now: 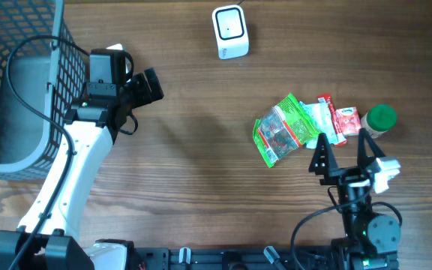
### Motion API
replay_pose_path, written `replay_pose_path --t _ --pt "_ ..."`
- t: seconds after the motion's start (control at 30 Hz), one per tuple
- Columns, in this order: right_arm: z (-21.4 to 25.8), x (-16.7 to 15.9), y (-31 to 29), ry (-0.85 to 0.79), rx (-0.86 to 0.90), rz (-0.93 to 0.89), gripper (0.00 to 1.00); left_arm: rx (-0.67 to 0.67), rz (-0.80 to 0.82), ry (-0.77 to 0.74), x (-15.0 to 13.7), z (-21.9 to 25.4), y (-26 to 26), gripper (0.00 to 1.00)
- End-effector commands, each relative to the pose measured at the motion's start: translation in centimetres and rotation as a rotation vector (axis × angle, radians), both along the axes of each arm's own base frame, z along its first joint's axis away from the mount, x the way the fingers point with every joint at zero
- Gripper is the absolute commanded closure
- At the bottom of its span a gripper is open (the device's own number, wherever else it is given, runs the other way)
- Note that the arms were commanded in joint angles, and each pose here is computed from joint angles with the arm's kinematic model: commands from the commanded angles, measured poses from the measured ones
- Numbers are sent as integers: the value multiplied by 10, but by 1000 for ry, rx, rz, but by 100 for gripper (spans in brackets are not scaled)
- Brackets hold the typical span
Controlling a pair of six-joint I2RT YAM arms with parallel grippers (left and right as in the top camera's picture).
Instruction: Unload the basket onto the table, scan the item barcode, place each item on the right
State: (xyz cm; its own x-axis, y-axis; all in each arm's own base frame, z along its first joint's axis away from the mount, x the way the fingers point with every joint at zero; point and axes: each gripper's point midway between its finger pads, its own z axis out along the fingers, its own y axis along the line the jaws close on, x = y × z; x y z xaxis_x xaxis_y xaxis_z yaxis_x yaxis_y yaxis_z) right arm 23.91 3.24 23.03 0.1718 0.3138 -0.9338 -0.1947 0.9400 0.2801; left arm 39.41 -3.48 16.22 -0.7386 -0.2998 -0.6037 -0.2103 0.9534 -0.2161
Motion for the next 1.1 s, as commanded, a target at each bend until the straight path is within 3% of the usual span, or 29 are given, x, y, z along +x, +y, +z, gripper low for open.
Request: replay_pose_path --t 0.0,0.07,0.2,0.93,1.07 --pt "-37 3 8 120 -182 18 0 18 -2 0 2 -1 3 0" --pt "-55 4 9 182 -262 21 0 18 -2 0 2 -1 3 0" --pt "-55 4 11 149 -432 10 0 18 -2 0 2 -1 3 0" --pt "-55 4 11 150 -433 10 0 13 -3 2 0 0 4 0" --pt "-55 4 11 150 -433 10 0 -2 -42 -135 -12 51 -11 0"
